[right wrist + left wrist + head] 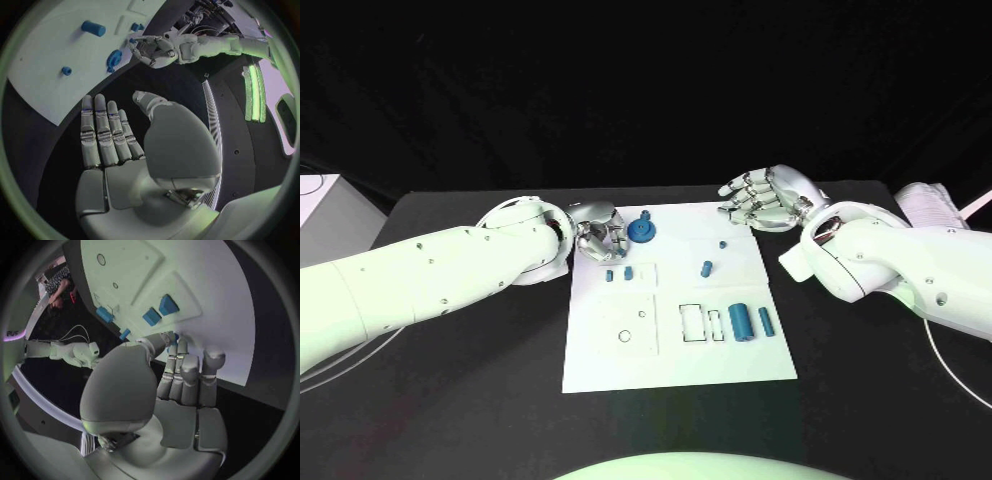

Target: Assemble the parts on the task board

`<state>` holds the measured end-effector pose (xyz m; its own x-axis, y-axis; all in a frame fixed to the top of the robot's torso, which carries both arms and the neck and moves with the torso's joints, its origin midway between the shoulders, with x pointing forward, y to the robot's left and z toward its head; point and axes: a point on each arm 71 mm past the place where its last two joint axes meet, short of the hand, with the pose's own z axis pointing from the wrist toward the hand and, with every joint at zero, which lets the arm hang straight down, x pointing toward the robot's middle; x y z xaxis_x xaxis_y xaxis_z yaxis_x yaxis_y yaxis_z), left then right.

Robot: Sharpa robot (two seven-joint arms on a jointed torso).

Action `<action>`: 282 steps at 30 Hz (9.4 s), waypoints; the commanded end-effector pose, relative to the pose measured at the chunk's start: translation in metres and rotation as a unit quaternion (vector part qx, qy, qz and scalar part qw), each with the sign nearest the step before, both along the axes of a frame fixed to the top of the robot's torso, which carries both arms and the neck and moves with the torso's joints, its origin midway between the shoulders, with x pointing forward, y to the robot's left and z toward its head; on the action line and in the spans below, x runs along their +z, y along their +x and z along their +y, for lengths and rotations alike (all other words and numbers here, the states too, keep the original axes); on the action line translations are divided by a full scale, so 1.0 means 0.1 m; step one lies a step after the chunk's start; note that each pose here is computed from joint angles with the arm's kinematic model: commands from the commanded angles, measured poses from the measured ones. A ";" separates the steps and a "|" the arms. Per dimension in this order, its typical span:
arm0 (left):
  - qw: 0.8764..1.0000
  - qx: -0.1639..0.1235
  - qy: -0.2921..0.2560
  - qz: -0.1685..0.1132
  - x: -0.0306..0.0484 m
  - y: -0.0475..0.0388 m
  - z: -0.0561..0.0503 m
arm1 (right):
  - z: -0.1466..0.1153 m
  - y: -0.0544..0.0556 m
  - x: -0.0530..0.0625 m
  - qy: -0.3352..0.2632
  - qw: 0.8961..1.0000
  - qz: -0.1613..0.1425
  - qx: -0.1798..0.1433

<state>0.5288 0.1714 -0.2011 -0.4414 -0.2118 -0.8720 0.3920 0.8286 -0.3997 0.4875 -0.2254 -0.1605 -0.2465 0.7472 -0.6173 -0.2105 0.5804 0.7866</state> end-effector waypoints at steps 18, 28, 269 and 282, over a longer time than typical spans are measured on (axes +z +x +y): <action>0.999 -0.007 0.028 0.030 -0.073 -0.020 -0.02 | 0.01 -0.01 0.00 -0.001 1.000 0.000 0.007; 0.999 -0.002 0.030 0.031 -0.081 -0.012 0.00 | 0.00 -0.01 0.00 -0.001 1.000 0.000 0.007; 0.854 0.080 -0.497 0.131 0.452 -0.196 0.65 | 1.49 -0.87 -0.87 -0.260 0.931 -0.146 0.211; 0.855 0.081 -0.496 0.133 0.450 -0.197 0.66 | 1.51 -0.87 -0.89 -0.269 0.928 -0.142 0.217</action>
